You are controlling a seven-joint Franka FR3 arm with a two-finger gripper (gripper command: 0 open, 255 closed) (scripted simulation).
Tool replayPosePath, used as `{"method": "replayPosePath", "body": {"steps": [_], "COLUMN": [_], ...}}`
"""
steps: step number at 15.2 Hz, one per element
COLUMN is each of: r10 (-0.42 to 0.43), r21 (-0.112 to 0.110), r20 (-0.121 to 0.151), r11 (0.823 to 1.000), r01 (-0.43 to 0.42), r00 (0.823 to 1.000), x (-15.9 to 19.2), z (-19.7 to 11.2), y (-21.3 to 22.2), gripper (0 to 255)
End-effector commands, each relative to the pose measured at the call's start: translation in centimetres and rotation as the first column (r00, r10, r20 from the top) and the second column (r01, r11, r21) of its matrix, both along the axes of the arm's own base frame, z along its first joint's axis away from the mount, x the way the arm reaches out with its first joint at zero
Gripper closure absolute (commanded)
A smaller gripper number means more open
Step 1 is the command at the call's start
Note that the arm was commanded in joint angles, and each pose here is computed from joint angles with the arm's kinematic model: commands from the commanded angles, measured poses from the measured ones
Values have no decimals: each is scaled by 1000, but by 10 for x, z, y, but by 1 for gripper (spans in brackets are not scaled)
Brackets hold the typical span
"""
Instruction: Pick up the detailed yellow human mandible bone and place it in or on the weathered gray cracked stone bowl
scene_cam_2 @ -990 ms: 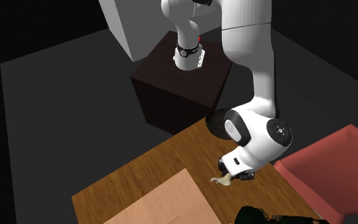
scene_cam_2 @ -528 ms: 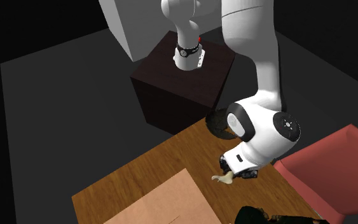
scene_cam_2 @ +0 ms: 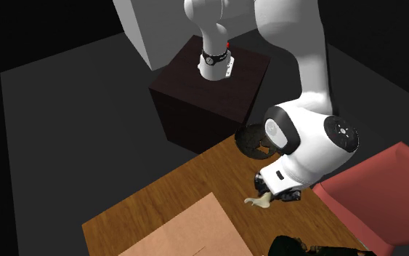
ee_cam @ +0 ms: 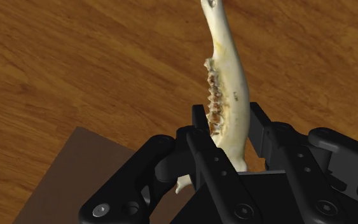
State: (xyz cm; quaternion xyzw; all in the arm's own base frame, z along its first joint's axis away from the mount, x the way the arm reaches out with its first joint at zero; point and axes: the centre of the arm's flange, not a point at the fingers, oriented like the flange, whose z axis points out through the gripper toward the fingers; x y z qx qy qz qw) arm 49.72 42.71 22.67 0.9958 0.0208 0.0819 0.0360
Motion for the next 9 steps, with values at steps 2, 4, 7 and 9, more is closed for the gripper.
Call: {"method": "replayPosePath", "body": {"steps": [2,4,7,9], "r10": [0,0,0,0], "r21": [0,0,0,0], "r20": [0,0,0,0], "r11": [1000,1000,1000,1000], "r01": [0,0,0,0], "r00": [1000,1000,1000,1000], "x": [1,1,-12,-38], "z": [15,26,35,36], "y": [0,0,-4,-10], "gripper": [255,255,255,255]}}
